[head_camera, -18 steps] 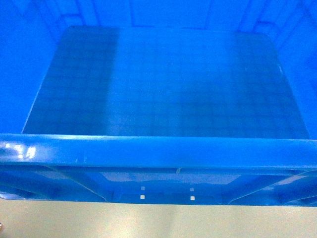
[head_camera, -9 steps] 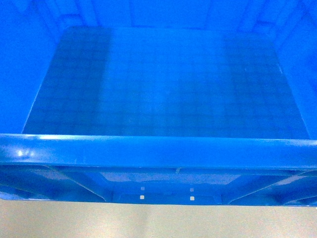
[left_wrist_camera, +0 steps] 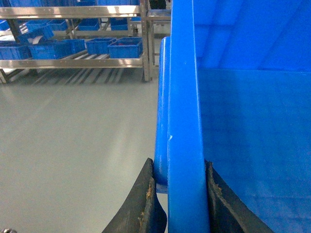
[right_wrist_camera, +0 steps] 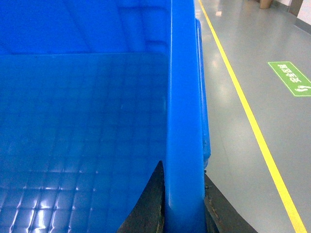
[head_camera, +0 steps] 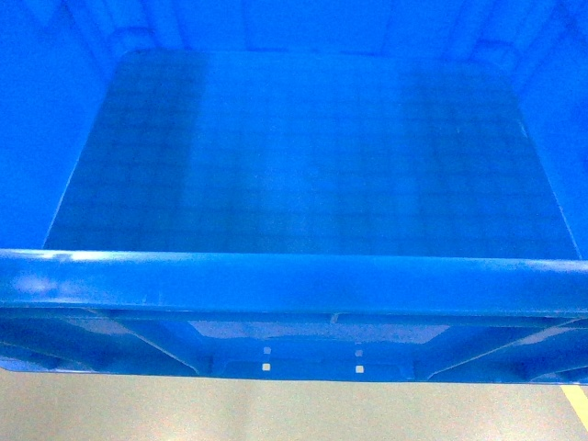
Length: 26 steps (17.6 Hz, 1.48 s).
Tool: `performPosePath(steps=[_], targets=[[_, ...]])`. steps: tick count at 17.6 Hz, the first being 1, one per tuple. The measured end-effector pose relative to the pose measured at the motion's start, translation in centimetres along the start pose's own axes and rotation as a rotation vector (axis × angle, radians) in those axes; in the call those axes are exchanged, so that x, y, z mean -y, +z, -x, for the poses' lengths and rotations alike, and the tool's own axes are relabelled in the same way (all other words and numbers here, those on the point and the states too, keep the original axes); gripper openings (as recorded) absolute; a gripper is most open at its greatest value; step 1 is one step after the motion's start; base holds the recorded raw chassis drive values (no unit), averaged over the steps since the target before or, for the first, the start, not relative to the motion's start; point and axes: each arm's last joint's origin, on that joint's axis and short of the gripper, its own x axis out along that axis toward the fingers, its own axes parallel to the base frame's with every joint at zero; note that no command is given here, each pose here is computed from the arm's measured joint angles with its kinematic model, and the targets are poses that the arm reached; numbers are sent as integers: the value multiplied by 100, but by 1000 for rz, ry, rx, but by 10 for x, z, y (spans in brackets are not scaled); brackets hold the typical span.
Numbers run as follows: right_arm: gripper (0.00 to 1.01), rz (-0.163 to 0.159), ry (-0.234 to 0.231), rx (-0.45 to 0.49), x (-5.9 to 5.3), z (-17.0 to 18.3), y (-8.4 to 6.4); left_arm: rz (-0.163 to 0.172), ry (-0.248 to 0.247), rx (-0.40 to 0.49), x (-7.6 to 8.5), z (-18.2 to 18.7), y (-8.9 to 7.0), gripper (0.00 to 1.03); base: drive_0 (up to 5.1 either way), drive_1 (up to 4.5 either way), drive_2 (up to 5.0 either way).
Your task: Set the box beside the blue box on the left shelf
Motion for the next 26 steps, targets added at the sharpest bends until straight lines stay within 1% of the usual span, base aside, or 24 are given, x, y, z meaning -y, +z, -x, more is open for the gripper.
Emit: performPosePath(steps=[11,26], targets=[[9,1,0,-2,0,0,0,0,0,2,0,0,0,18,-155,-155,-155],[9,1,0,-5,0,-1,-1,0,0,0,0,0,0,18,-1,418,-421]])
